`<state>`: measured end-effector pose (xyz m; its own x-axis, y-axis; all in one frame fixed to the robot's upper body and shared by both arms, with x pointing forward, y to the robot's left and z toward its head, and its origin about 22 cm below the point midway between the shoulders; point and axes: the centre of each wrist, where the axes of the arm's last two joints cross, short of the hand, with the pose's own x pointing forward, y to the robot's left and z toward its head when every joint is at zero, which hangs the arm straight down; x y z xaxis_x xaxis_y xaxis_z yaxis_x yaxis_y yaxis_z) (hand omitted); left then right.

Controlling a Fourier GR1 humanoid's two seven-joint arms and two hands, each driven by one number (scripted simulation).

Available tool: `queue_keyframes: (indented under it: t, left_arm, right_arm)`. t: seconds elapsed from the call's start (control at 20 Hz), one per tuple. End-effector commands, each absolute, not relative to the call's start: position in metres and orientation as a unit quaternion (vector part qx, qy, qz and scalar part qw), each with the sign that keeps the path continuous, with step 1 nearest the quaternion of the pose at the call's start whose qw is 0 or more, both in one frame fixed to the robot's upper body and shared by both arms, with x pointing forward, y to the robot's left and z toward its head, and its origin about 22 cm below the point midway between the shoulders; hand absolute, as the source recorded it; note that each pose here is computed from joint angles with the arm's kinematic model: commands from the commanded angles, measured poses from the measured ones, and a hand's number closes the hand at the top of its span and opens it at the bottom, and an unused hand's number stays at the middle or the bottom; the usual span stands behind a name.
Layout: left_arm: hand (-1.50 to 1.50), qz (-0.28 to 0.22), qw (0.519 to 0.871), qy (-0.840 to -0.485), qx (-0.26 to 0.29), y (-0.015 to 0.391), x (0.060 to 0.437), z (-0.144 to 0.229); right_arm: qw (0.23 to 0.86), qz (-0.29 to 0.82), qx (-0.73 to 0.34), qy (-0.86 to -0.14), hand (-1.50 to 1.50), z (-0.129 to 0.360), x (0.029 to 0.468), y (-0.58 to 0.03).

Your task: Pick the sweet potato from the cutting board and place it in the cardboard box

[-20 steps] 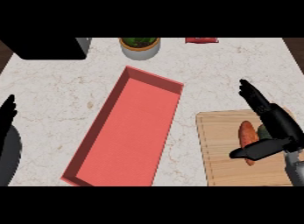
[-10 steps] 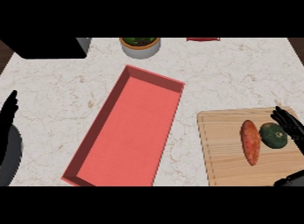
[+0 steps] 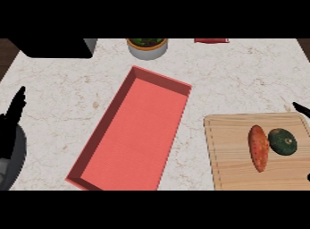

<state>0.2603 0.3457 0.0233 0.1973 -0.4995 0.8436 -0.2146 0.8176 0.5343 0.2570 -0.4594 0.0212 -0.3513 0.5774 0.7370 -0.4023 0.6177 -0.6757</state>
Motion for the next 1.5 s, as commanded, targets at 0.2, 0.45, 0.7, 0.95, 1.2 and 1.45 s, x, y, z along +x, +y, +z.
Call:
queue_keyframes:
  t: [0.2,0.45,0.7,0.95,1.2,1.45]
  left_arm:
    - [0.0,-0.103,0.72,-0.625,0.285,0.344,0.265,0.017]
    - [0.0,-0.103,0.724,-0.619,0.287,0.335,0.271,0.01]
    - [0.0,-0.1,0.721,-0.623,0.286,0.349,0.267,0.022]
    - [0.0,-0.101,0.722,-0.62,0.292,0.374,0.266,0.041]
    - [0.0,-0.092,0.725,-0.617,0.291,0.37,0.246,0.016]
    - [0.0,-0.089,0.728,-0.614,0.293,0.355,0.264,0.017]
  right_arm:
    - [0.547,0.59,-0.059,-0.59,-1.5,0.045,0.301,-0.446]
    - [0.551,0.629,-0.043,-0.546,-1.5,0.029,0.32,-0.414]
    - [0.543,0.656,-0.067,-0.52,-1.5,0.013,0.326,-0.379]
    - [0.544,0.653,-0.056,-0.524,-1.5,0.019,0.338,-0.387]
    - [0.547,0.669,-0.054,-0.501,-1.5,-0.003,0.313,-0.373]
    - [0.542,0.655,-0.033,-0.526,-1.5,0.005,0.306,-0.384]
